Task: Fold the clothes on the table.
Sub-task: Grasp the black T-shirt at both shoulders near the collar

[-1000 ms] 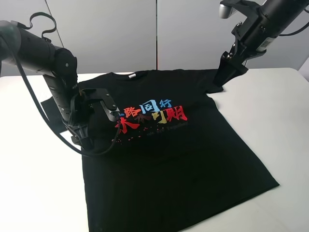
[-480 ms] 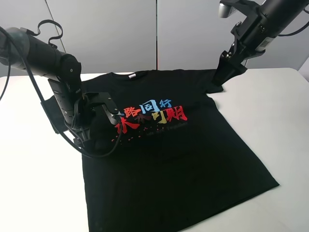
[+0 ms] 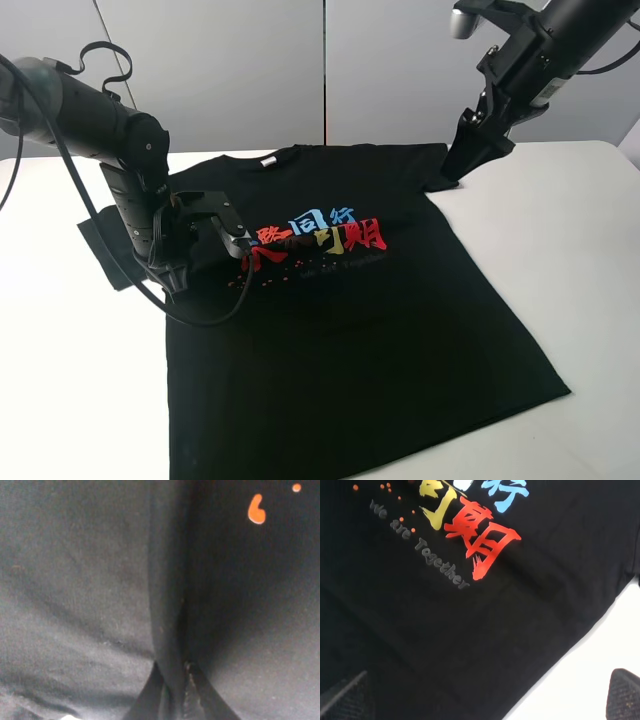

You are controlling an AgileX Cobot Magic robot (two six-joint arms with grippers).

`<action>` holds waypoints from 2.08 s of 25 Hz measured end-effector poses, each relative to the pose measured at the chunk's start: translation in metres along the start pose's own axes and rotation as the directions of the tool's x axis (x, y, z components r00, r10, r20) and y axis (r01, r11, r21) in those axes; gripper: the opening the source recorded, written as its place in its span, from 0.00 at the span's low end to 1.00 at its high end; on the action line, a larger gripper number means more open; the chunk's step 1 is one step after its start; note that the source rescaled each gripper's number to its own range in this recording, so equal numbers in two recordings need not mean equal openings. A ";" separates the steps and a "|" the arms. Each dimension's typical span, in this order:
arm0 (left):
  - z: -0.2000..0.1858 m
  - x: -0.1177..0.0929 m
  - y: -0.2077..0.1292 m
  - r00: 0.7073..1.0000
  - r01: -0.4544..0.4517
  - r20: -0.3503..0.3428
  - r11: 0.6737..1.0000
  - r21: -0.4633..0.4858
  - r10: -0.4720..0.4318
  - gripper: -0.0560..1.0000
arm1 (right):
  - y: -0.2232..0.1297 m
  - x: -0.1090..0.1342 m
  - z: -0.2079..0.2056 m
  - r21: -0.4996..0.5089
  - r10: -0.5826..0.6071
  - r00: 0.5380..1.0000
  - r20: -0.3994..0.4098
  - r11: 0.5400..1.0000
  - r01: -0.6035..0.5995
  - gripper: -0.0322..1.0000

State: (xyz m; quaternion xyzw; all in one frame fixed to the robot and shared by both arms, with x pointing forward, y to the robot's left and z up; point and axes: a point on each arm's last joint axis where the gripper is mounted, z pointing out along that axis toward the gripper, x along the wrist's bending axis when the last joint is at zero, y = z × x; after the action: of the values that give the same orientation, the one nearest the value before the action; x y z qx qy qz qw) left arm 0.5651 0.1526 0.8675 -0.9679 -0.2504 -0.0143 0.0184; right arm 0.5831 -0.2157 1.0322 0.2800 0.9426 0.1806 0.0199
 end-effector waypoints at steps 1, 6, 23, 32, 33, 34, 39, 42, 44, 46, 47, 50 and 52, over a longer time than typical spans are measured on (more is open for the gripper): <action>0.000 0.000 0.000 1.000 -0.001 -0.001 1.000 0.001 0.001 0.06 | 0.000 0.000 0.000 0.000 -0.012 1.000 0.000 1.000 0.012 1.00; 0.000 0.000 0.000 1.000 -0.003 -0.002 1.000 0.002 0.003 0.06 | 0.000 -0.003 0.014 0.026 -0.051 0.998 -0.027 0.998 0.052 1.00; 0.000 -0.001 -0.004 0.998 -0.057 0.021 0.997 0.052 0.056 0.06 | 0.037 0.018 0.107 0.247 -0.521 0.851 0.061 0.834 0.493 1.00; 0.003 -0.026 -0.001 0.968 -0.251 0.028 0.959 0.132 0.249 0.08 | 0.028 0.011 0.144 0.281 -0.558 0.830 -0.006 0.796 0.537 1.00; 0.003 -0.026 -0.001 0.966 -0.259 0.026 0.956 0.136 0.258 0.08 | 0.027 0.010 0.148 0.282 -0.560 0.828 -0.011 0.793 0.540 1.00; 0.004 -0.028 0.000 0.964 -0.267 0.026 0.954 0.139 0.266 0.08 | 0.027 0.010 0.150 0.283 -0.566 0.824 -0.015 0.788 0.547 1.00; 0.003 -0.030 -0.001 0.962 -0.272 0.030 0.951 0.147 0.271 0.08 | 0.030 0.005 0.158 0.269 -0.605 0.796 0.008 0.769 0.581 1.00; 0.003 -0.030 -0.002 0.963 -0.270 0.035 0.952 0.148 0.267 0.08 | 0.040 -0.002 0.161 0.254 -0.619 0.784 0.046 0.766 0.590 1.00; 0.003 -0.031 -0.002 0.963 -0.268 0.036 0.952 0.148 0.266 0.08 | 0.046 -0.006 0.163 0.248 -0.616 0.785 0.061 0.771 0.586 1.00; 0.003 -0.031 -0.002 0.963 -0.268 0.037 0.952 0.149 0.266 0.08 | 0.050 -0.009 0.165 0.249 -0.601 0.797 0.060 0.782 0.571 1.00; 0.003 -0.031 -0.002 0.964 -0.267 0.039 0.952 0.149 0.265 0.08 | 0.050 -0.009 0.166 0.254 -0.590 0.806 0.048 0.787 0.562 1.00; 0.003 -0.031 -0.002 0.964 -0.267 0.040 0.952 0.150 0.264 0.08 | 0.047 -0.010 0.172 0.271 -0.569 0.822 0.013 0.794 0.545 0.94; 0.003 -0.031 -0.002 0.964 -0.267 0.040 0.952 0.150 0.264 0.08 | 0.043 -0.011 0.180 0.282 -0.558 0.829 -0.012 0.794 0.539 0.85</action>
State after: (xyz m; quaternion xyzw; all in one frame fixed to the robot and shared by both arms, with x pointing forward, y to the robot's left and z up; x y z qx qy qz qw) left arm 0.5371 0.1397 0.8631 -0.9885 -0.1184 0.0169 0.0925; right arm 0.6398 -0.1289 0.8783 0.0011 0.9975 0.0249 0.0664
